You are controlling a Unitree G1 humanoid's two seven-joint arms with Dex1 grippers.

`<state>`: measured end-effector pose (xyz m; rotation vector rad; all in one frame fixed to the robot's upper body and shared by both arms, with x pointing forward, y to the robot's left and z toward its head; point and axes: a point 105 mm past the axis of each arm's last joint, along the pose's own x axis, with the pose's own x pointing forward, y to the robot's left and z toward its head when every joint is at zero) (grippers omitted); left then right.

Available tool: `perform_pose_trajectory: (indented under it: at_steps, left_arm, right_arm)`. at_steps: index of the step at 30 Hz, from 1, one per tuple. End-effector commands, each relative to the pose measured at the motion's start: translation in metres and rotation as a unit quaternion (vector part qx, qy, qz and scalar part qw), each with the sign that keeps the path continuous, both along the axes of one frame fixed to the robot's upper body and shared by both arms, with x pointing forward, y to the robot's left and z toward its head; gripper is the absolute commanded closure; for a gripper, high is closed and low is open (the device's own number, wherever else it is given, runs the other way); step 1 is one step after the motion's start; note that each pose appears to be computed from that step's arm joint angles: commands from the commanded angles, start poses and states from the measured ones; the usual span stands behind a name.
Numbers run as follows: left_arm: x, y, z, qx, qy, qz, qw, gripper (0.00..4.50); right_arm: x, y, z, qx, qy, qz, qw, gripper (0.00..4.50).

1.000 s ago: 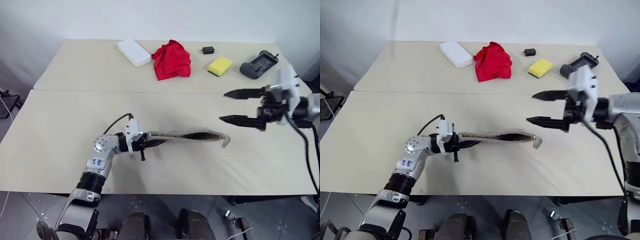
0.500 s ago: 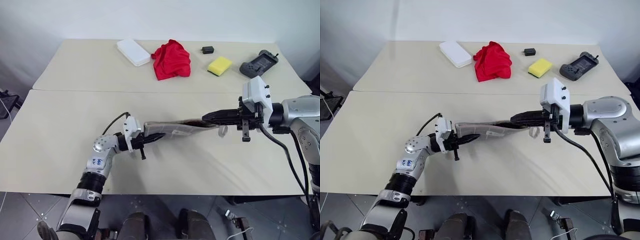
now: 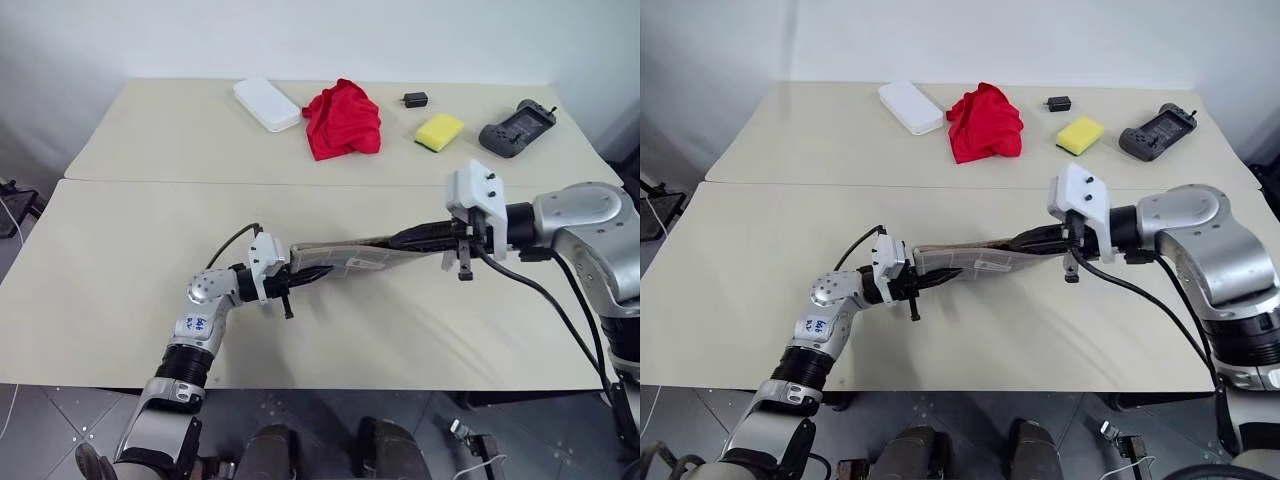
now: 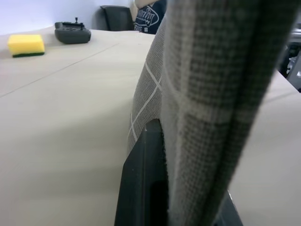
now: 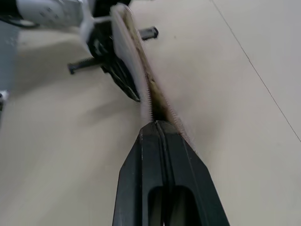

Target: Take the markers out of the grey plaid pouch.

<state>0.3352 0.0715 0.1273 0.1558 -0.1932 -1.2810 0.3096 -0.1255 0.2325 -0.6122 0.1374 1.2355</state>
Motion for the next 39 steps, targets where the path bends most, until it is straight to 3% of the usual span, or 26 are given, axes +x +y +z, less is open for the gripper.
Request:
perform_pose_trajectory:
  at_steps: [1,7,12,15,22,26,39]
  left_arm:
    - [-0.004,-0.005,0.01,-0.001,-0.033,-0.013,0.999,4.46]
    - [-0.004,-0.007,0.008,-0.004,-0.03,-0.013,0.999,4.46]
    - [-0.005,-0.013,0.007,-0.006,-0.029,-0.016,0.999,4.46]
    - [-0.007,-0.02,0.006,-0.002,-0.037,-0.025,0.999,4.5]
    - [-0.009,-0.021,0.006,-0.002,-0.037,-0.029,0.999,4.5]
    - [-0.009,-0.019,0.005,-0.005,-0.027,-0.03,0.999,4.5]
    - [-0.007,-0.016,0.004,-0.005,-0.005,-0.036,0.999,4.5]
  right_arm:
    - [0.01,0.0,-0.008,-0.02,-0.012,-0.023,0.999,4.5]
    - [0.006,0.009,-0.028,-0.072,-0.009,0.016,0.997,4.5]
    - [0.009,0.03,-0.031,-0.071,-0.034,0.023,0.997,4.5]
    - [0.013,0.031,-0.039,-0.091,-0.053,0.012,0.994,3.95]
    - [0.015,0.031,-0.04,-0.142,-0.127,0.03,0.981,1.76]
    - [0.031,0.025,-0.046,-0.198,-0.18,0.011,0.963,1.76]
    - [0.049,0.047,-0.07,-0.241,-0.19,0.007,0.952,1.76]
